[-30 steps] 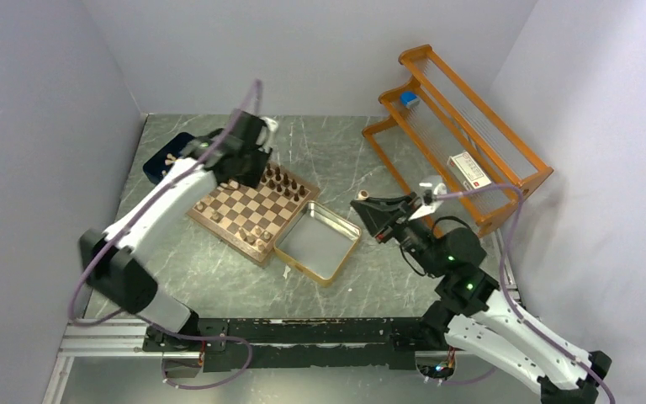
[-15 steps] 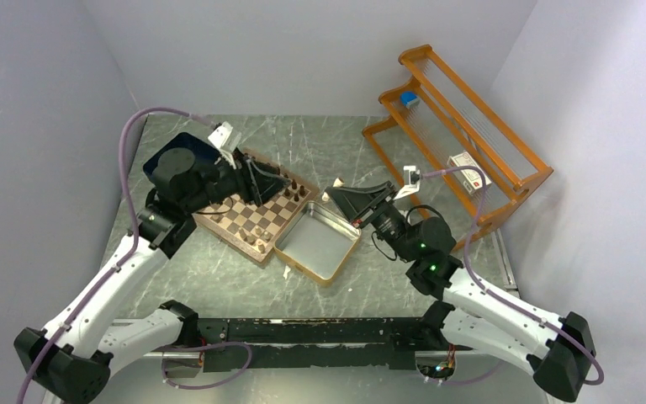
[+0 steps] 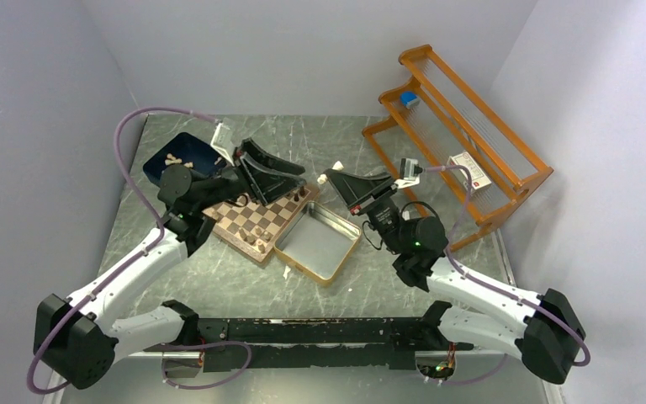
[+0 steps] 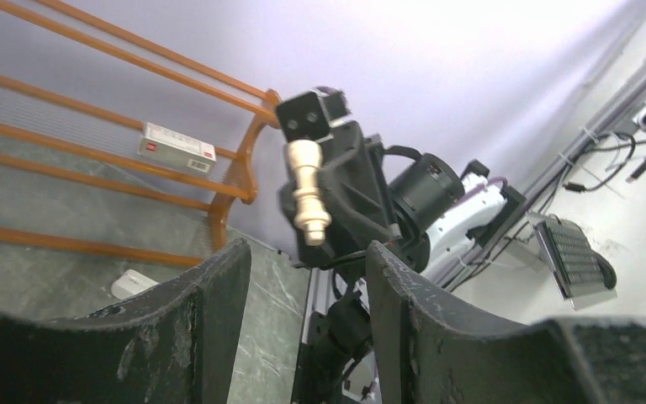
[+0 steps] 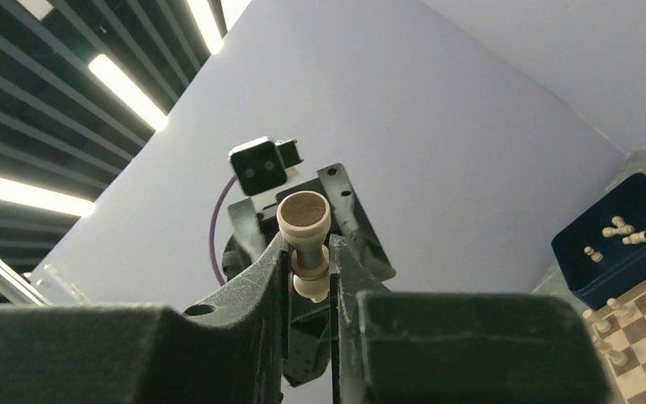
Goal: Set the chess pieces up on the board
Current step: Place the chess piece on the chessboard.
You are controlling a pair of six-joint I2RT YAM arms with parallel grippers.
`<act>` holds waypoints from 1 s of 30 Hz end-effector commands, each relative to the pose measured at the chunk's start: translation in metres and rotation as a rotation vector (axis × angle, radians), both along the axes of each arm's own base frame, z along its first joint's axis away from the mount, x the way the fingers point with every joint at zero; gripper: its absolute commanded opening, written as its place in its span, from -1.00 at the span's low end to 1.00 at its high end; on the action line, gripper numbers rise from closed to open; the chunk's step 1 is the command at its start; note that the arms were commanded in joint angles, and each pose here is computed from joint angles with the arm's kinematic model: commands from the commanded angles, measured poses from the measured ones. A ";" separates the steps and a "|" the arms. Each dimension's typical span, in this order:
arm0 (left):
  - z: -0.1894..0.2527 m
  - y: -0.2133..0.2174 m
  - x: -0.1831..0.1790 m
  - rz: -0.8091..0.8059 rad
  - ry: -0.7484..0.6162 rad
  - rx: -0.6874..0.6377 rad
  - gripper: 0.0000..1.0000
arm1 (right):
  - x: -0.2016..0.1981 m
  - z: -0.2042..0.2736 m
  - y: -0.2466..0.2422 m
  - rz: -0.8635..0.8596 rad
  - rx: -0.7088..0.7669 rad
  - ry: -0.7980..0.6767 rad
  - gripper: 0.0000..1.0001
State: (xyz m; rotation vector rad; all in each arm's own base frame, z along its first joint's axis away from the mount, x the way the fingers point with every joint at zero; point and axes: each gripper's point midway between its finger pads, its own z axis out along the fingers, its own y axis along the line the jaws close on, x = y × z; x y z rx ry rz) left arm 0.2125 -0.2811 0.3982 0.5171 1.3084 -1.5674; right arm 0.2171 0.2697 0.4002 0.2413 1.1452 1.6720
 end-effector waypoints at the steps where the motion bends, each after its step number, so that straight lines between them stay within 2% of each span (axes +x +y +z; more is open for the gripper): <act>1: 0.024 -0.015 -0.027 -0.068 -0.112 -0.055 0.15 | 0.001 0.024 -0.007 -0.003 0.119 -0.009 -0.76; 5: 0.019 -0.032 -0.029 -0.059 -0.111 -0.020 0.17 | 0.005 0.022 -0.005 -0.013 0.129 0.000 -0.75; 12: 0.021 -0.034 -0.018 -0.001 -0.088 -0.058 0.00 | 0.005 0.019 0.001 0.001 0.134 0.003 -0.74; 17: 0.015 -0.035 -0.012 0.028 -0.070 -0.047 0.07 | 0.006 0.017 0.000 -0.013 0.131 0.006 -0.74; 22: 0.016 -0.037 -0.013 0.012 -0.062 -0.065 0.02 | 0.008 0.013 0.003 -0.013 0.128 0.015 -0.74; 26: 0.015 -0.043 -0.015 -0.008 -0.068 -0.049 -0.16 | 0.009 0.011 0.006 -0.006 0.130 0.017 -0.74; 30: 0.012 -0.043 -0.014 0.006 -0.069 -0.025 -0.47 | 0.009 0.007 0.008 -0.009 0.120 0.025 -0.74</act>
